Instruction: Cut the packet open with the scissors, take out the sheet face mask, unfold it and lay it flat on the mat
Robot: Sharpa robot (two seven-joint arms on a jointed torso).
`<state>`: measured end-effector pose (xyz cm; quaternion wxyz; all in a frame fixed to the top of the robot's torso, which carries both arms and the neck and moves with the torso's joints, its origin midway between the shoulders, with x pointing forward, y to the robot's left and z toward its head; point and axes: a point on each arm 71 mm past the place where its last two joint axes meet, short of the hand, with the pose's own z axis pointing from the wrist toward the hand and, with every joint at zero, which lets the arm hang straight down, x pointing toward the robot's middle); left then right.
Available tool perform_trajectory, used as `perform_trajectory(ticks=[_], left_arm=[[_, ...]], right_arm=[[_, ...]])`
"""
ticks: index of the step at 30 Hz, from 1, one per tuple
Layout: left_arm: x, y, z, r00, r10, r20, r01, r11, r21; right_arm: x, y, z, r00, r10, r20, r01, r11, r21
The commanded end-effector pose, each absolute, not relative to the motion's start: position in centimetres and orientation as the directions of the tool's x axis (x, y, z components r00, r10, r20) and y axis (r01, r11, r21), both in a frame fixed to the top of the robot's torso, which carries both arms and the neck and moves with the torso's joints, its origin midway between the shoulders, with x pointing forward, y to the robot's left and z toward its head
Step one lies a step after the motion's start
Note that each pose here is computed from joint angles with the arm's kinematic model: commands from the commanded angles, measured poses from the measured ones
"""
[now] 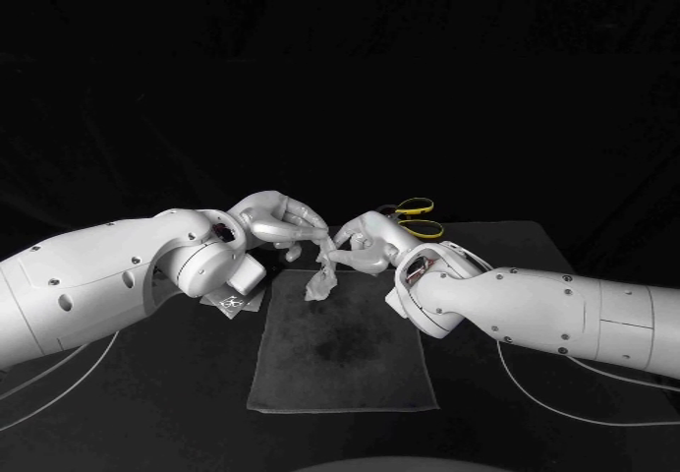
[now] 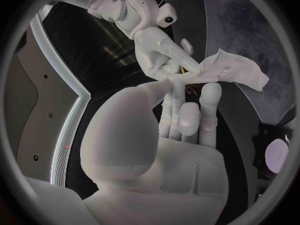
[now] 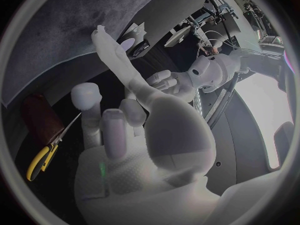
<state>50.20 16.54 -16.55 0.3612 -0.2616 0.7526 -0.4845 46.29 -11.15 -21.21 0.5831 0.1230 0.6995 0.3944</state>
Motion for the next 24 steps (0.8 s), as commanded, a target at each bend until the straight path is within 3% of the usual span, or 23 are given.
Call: perform_trajectory(ticks=[1, 24], left_arm=[[50.37, 16.66, -16.44, -0.6, -0.747, -0.286, -0.043, 0.387, -0.921], [50.44, 16.5, -16.51, -0.61, -0.739, -0.285, -0.043, 0.39, -0.92]], right_arm=[[46.14, -11.17, -21.1, -0.298, 0.635, -0.713, -0.301, 0.647, 0.701], [45.97, -11.19, -21.19, -0.337, 0.642, -0.689, -0.299, 0.621, 0.725]])
